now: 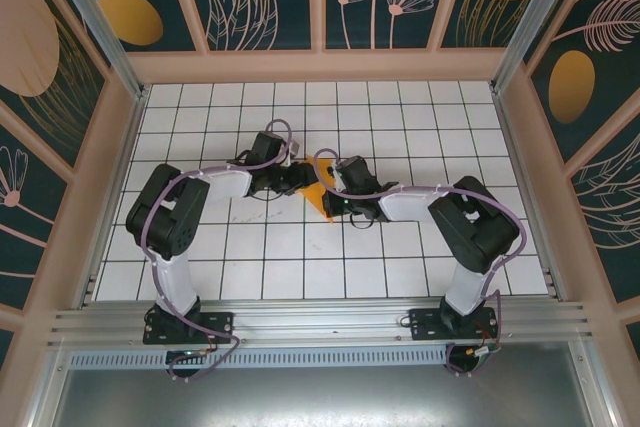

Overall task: Fold a paper plane with a square sheet of paper (fold left side to right side)
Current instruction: Fourth fold the wing at the center of the table.

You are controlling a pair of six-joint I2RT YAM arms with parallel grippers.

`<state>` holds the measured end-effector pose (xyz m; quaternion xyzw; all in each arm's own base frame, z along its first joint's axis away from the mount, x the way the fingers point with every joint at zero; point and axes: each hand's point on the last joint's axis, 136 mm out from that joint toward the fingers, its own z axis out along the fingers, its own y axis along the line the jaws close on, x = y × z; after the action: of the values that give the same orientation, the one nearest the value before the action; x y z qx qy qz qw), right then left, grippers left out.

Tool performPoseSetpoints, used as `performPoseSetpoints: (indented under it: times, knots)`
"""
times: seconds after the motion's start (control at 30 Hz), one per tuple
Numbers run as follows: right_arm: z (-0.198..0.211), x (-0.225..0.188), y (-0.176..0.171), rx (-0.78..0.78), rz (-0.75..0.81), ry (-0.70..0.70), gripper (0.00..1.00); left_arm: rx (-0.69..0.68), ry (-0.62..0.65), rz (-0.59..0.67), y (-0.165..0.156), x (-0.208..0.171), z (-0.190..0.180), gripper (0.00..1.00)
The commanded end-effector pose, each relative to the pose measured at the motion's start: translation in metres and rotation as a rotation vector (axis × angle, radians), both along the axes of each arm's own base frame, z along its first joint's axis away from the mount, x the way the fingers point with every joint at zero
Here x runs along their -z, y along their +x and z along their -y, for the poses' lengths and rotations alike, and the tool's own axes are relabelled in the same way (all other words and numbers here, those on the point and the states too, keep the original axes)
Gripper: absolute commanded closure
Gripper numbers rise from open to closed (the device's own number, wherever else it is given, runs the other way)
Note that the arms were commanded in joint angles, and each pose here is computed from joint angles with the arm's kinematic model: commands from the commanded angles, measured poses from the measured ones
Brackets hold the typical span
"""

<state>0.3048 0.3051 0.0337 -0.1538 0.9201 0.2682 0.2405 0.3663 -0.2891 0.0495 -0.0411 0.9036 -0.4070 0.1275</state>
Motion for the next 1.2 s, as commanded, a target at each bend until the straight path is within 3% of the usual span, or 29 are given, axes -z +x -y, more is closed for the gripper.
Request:
performPoseSetpoints:
  times: [0.0,0.7,1.17]
  knots:
    - [0.001,0.008,-0.003,0.004,-0.032,0.024,0.97,0.017,-0.007,-0.005,0.001,0.006,0.007,0.53]
    - [-0.001,0.014,-0.006,-0.011,-0.067,0.049,0.96,0.006,0.046,-0.049,0.002,0.032,0.006,0.51]
    - [-0.005,-0.009,-0.001,-0.033,-0.055,0.164,0.84,-0.015,0.138,-0.081,-0.001,0.053,-0.007,0.5]
